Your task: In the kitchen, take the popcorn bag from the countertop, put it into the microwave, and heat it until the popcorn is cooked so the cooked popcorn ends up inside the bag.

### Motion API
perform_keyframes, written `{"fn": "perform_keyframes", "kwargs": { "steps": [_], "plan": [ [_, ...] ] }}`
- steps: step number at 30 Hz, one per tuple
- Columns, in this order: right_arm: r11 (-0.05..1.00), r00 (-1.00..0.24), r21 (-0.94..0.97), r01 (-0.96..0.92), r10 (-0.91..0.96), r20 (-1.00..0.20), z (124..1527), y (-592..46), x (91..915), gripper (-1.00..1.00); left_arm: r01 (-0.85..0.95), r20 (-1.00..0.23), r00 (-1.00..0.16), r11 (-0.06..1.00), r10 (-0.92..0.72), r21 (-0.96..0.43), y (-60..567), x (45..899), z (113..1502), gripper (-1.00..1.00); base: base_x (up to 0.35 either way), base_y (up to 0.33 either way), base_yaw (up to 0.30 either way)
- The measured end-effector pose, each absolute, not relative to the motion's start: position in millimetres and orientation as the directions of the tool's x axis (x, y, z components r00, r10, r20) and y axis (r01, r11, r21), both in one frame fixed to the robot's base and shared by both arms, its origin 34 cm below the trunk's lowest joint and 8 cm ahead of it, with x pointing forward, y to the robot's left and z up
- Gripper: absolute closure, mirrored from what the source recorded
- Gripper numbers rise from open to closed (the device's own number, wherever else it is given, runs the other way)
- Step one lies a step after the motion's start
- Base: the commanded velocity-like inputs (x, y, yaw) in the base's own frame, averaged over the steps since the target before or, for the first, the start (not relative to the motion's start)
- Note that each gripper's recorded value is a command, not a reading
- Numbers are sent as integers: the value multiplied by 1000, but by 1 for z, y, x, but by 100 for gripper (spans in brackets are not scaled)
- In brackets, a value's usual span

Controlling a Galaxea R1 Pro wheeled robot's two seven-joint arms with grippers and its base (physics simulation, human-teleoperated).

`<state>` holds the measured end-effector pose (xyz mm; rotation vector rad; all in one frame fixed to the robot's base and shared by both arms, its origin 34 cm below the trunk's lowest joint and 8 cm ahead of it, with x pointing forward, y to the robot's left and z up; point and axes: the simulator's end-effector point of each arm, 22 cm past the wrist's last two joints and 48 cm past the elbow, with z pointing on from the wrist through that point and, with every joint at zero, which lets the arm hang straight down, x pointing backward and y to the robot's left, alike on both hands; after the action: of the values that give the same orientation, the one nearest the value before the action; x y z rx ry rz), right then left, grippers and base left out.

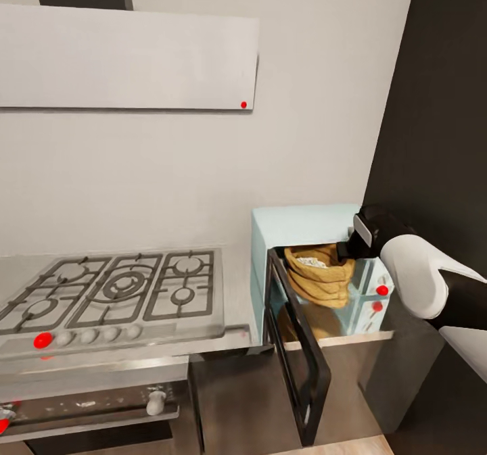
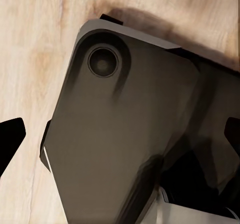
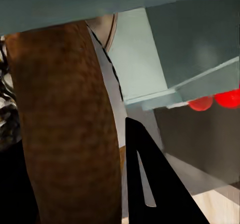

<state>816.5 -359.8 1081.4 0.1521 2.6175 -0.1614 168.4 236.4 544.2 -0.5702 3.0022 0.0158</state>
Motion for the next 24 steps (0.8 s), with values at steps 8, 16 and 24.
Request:
{"fn": "perform_keyframes", "kwargs": {
  "steps": [8, 16, 24],
  "plan": [
    [988, -865, -73, 139, 85, -495, 1079, -357, 817, 100, -367, -88, -927, 930, -366, -6, 237, 170, 544, -100, 65, 0, 0],
    [988, -873, -76, 133, 80, -482, 1079, -356, 805, 100, -366, -95, -926, 930, -366, -9, 236, 167, 546, -100, 86, 0, 0],
    [988, -873, -76, 133, 80, -481, 1079, -356, 805, -100, -366, -95, -926, 930, -366, -10, 236, 167, 546, -100, 2, 0, 0]
  ]
}}
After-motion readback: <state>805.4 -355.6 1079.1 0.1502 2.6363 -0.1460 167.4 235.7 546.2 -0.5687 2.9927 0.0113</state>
